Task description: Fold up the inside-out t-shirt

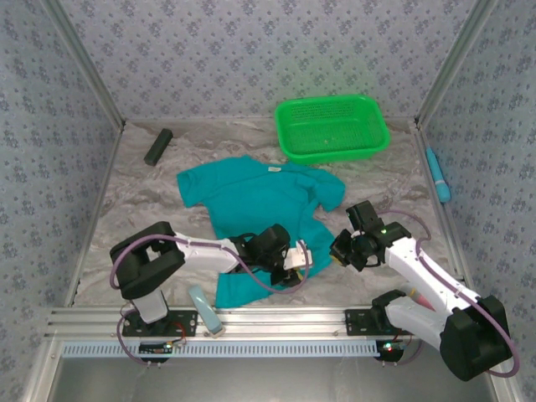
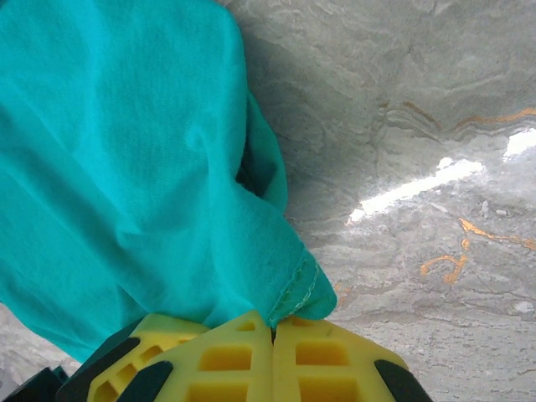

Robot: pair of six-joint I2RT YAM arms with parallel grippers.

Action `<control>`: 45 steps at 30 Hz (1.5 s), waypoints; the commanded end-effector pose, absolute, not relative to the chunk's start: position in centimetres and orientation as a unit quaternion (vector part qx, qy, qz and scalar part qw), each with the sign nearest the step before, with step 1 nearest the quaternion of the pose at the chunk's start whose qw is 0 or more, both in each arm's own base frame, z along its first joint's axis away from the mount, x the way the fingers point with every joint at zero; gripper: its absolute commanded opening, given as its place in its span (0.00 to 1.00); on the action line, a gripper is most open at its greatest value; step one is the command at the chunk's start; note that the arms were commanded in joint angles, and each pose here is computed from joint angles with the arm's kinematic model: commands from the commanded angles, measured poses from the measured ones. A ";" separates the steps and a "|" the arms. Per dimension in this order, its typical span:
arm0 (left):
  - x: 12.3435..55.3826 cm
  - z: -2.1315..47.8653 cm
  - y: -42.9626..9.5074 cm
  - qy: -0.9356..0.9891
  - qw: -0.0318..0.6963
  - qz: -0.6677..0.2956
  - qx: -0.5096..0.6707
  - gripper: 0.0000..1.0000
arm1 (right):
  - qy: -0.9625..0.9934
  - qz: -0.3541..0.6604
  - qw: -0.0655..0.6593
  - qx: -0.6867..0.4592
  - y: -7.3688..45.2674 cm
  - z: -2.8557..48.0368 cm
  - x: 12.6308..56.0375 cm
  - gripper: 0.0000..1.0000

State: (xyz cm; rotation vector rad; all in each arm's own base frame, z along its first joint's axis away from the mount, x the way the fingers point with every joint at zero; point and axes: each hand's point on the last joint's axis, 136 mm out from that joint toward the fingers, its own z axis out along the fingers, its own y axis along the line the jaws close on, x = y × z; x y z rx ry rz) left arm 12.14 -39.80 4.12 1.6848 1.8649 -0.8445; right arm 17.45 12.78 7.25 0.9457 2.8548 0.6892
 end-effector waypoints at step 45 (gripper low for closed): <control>12.4 7.2 -37.1 0.686 0.208 -0.341 0.608 0.00 | 0.938 0.144 0.063 0.309 9.8 6.5 18.1 0.00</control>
